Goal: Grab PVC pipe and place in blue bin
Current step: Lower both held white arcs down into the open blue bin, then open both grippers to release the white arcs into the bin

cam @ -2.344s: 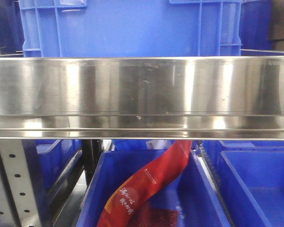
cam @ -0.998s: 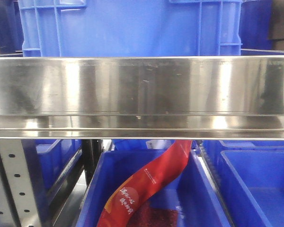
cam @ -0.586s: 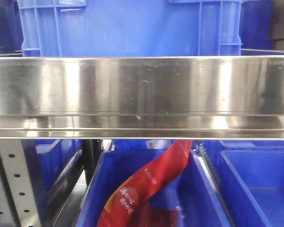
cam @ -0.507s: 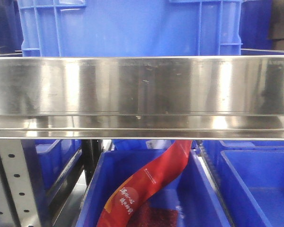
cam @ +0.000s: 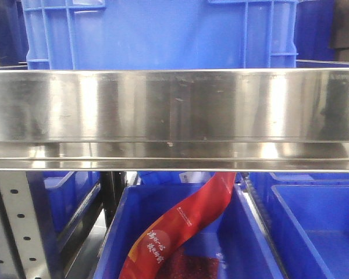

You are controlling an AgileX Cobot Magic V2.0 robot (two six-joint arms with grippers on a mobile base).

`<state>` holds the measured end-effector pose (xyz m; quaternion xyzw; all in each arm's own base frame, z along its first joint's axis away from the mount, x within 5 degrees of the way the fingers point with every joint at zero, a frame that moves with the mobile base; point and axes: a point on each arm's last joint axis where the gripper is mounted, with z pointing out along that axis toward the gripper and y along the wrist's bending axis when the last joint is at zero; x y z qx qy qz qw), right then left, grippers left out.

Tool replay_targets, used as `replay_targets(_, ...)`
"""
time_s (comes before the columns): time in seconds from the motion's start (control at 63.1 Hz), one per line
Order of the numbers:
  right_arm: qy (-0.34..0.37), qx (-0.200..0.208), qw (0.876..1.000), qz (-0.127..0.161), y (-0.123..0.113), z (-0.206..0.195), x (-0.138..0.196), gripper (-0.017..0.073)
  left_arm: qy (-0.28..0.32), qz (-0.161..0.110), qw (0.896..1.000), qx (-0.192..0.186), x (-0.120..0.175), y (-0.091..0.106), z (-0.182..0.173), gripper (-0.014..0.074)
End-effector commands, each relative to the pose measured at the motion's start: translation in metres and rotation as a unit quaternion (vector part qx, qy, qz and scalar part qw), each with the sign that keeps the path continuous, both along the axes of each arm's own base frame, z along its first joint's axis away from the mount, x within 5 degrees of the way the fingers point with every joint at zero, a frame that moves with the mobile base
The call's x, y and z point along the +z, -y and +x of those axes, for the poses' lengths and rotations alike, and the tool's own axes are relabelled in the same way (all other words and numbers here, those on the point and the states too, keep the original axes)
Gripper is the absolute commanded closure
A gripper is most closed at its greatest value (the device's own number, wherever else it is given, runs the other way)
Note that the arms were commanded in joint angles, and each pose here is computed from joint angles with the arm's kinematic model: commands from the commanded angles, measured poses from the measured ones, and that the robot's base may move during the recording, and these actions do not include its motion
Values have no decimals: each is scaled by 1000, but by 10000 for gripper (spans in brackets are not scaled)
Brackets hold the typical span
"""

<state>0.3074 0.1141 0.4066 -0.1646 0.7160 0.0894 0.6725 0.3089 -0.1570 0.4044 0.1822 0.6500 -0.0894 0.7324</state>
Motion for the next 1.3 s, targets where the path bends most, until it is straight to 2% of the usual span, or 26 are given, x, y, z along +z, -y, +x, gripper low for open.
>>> replay_targets(0.0,17,-1,1000,1,-1,1,5,721,22,-8,1000,4,9,1,1,704)
replay_targets(0.364,17,-4,1000,1,-2,7,0,711,9,-1,1000,4,-1,8,14,704)
replay_targets(0.459,18,-4,1000,1,-2,7,0,629,6,0,1000,4,-4,9,16,704)
replay_targets(0.538,18,-4,1000,1,-2,7,0,524,5,1,1000,4,-5,9,16,700)
replay_targets(0.602,19,-4,1000,1,-2,7,1,450,10,4,1000,5,-4,9,16,652)
replay_targets(0.681,19,-4,1000,1,-2,7,1,407,11,7,1000,4,-5,9,17,561)
replay_targets(0.823,20,-4,1000,2,-2,7,1,407,11,7,1000,4,-5,9,17,407)
replay_targets(0.903,20,-4,1000,2,-2,7,1,407,11,7,1000,4,-5,9,17,377)
replay_targets(1.156,23,-3,1000,3,-1,2,5,408,11,9,1000,4,-5,9,16,381)
replay_targets(1.283,28,-1,1000,5,2,-6,13,410,23,2,1000,1,5,8,9,381)
